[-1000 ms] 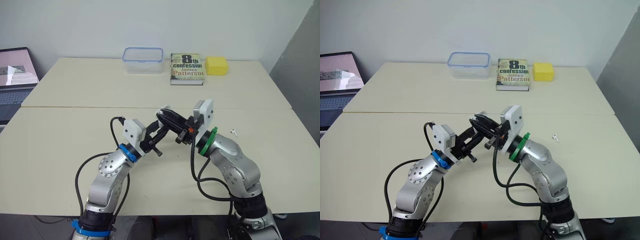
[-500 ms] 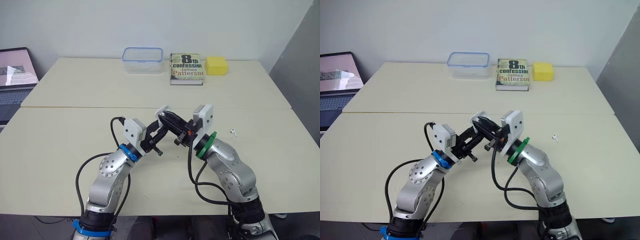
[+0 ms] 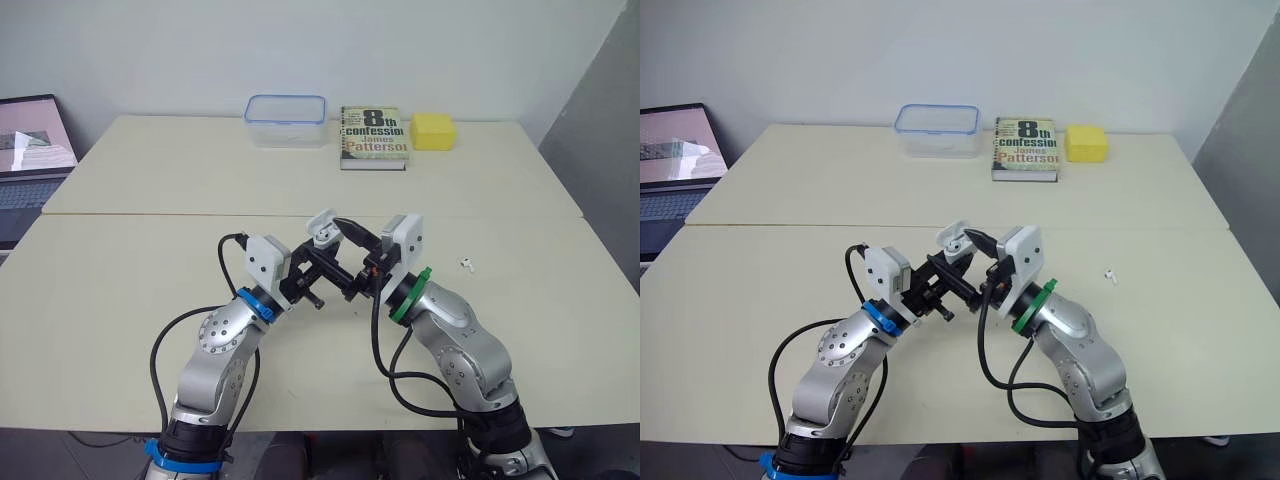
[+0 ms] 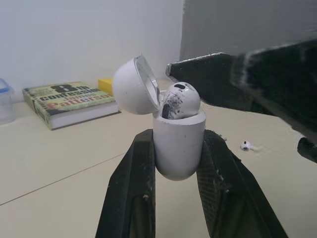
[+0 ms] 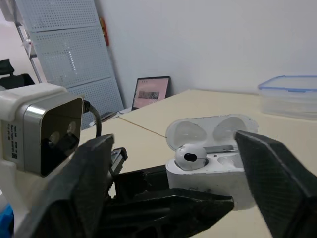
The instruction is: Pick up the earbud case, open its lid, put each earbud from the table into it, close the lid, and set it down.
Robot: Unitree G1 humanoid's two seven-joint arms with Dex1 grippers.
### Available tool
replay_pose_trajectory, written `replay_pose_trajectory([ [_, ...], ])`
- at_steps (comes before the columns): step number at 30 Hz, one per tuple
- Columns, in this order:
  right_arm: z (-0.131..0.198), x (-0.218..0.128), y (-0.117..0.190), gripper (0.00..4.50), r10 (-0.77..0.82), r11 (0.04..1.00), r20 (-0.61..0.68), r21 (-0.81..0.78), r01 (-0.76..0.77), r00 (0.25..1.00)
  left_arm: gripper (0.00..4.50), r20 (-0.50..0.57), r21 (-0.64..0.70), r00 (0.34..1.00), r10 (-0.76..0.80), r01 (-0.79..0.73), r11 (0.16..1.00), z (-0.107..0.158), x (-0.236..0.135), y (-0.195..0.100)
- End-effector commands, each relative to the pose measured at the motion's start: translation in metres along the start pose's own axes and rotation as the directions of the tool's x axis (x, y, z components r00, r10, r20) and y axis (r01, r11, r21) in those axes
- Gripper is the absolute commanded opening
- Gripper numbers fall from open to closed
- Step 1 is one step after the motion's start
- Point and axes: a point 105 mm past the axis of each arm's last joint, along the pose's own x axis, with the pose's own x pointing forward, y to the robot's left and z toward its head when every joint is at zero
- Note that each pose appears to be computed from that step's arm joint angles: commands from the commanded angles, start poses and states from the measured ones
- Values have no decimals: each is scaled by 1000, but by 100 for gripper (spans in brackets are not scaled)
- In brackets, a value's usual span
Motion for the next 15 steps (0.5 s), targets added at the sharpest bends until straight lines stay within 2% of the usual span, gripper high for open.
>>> replay_pose_trajectory([
  [1, 21, -6, 5, 449, 37, 998, 39, -42, -36, 999, 75, 97, 53, 994, -45, 40, 998, 27, 3, -8],
  [8, 55, -52, -20, 449, 40, 991, -35, -129, -44, 999, 75, 83, 61, 996, -39, 34, 998, 23, 0, -4],
  [11, 59, -83, -63, 449, -119, 969, -128, -232, 87, 985, 75, 76, 61, 996, -41, 36, 997, 21, -2, -4],
  [13, 43, -108, -95, 449, -272, 922, -254, -345, 176, 928, 75, 72, 59, 996, -45, 41, 997, 20, -2, -4],
  [15, 30, -121, -115, 449, -382, 884, -310, -399, 245, 871, 75, 69, 57, 996, -49, 45, 997, 19, -2, -4],
])
